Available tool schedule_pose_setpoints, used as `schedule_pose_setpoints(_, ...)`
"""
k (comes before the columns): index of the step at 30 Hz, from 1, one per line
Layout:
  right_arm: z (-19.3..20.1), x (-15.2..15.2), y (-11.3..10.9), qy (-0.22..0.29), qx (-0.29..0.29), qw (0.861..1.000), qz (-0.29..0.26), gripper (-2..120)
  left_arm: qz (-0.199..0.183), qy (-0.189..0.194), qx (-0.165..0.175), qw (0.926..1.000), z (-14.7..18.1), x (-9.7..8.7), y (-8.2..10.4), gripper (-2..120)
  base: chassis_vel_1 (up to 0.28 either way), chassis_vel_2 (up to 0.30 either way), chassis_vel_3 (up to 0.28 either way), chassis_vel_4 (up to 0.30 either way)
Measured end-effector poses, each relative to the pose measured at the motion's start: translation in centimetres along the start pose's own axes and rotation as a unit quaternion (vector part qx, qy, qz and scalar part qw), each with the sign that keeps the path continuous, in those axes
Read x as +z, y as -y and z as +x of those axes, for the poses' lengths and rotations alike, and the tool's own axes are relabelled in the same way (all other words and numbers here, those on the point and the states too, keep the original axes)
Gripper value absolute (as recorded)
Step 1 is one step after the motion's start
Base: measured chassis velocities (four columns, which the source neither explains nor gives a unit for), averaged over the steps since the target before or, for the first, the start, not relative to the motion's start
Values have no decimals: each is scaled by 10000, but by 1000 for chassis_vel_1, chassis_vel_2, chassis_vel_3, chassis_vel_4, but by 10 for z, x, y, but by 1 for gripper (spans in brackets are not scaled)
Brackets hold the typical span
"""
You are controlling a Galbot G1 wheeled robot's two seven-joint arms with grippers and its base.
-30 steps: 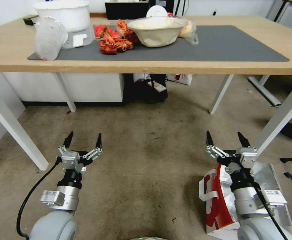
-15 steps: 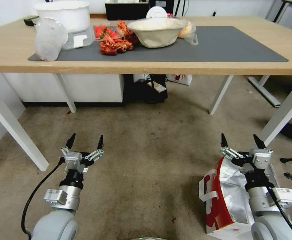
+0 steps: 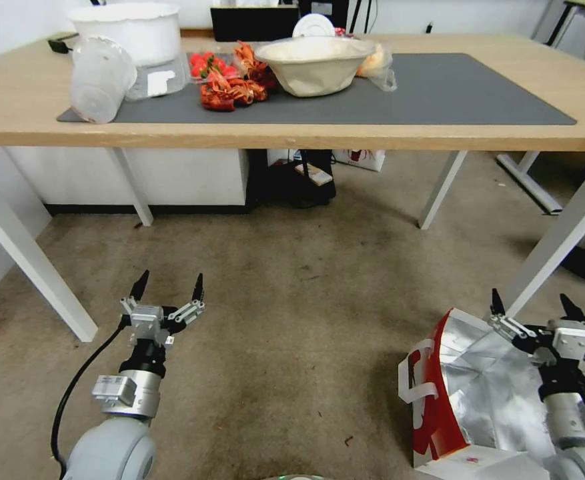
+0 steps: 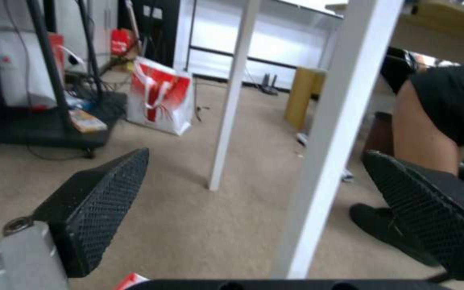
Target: Pick up the food delivery bag from the floor and place it on the table.
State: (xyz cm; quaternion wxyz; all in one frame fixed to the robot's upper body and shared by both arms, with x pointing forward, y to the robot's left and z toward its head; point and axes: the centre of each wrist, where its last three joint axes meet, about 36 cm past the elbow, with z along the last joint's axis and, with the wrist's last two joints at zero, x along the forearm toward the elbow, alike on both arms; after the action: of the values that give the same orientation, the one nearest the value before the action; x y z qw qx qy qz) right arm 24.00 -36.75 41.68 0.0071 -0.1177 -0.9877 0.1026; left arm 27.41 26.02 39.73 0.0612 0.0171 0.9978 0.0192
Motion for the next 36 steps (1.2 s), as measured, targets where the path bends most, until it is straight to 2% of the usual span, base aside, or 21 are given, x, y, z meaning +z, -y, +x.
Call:
schedule_pose_setpoints(17,-7,51,27,-430,161,9987,223,100,-59,-70,-125,9999,2,7,0,98,0,0,0,0)
schedule_pose_setpoints(36,-25,90,49,-772,421,9952,421,100,-46,-62,-132,9999,2,12,4,98,0,0,0,0)
